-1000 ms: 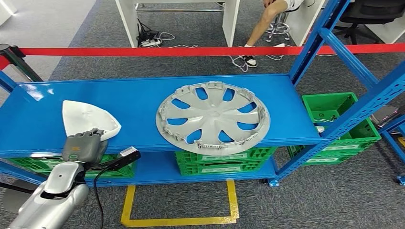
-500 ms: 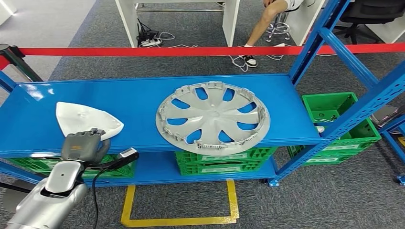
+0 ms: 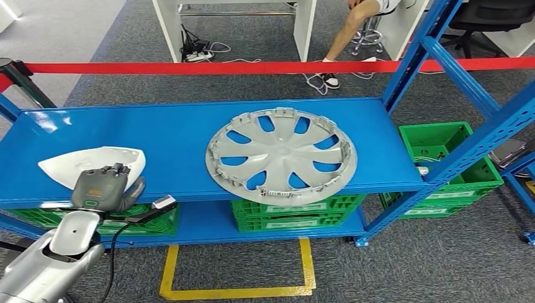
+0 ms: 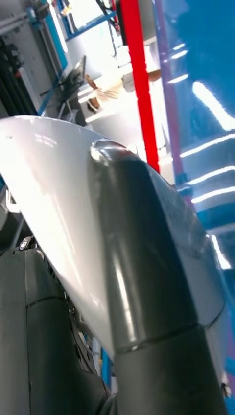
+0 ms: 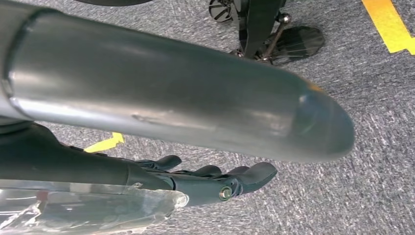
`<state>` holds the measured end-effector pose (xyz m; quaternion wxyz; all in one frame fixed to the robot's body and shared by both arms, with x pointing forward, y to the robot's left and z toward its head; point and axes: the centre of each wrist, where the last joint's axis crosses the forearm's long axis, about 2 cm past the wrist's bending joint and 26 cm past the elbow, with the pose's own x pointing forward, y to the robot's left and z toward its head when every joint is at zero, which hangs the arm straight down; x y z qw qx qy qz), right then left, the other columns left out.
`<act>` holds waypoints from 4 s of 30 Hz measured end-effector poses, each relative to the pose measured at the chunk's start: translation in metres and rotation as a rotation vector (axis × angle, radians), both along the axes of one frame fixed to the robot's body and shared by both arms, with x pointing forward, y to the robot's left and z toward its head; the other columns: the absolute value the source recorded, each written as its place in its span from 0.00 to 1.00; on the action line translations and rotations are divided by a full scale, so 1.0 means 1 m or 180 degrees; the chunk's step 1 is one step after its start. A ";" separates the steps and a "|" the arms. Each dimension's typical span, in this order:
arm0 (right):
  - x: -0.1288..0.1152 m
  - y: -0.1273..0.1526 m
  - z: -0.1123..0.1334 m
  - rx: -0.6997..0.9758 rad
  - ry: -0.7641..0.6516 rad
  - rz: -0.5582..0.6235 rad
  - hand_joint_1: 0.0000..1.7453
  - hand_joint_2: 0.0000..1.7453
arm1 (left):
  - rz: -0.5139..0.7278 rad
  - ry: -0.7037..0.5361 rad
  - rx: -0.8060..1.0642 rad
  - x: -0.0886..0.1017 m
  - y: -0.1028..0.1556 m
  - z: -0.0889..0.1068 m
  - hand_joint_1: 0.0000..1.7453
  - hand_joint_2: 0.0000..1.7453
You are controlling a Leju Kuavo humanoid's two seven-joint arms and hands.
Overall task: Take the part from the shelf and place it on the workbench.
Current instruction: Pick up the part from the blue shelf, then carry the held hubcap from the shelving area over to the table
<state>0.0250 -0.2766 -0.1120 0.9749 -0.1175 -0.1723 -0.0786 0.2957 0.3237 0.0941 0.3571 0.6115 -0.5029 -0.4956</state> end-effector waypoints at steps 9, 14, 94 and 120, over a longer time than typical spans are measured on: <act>0.000 0.000 0.000 0.0001 0.0001 -0.0011 0.00 0.00 | -0.0166 -0.0148 0.0060 0.004 -0.003 0.007 1.00 0.00; 0.000 0.000 0.000 0.0002 0.0000 -0.0011 0.00 0.00 | -0.0244 -0.0216 0.0084 0.006 -0.004 0.010 1.00 0.00; -0.001 0.008 0.000 0.0172 -0.0136 0.0000 0.00 0.00 | -0.0495 -0.0312 0.0057 -0.031 0.014 0.026 1.00 0.00; -0.005 0.010 0.000 0.0036 -0.0086 0.0192 0.00 0.00 | -0.0407 -0.0217 -0.0015 -0.025 0.011 0.031 1.00 0.00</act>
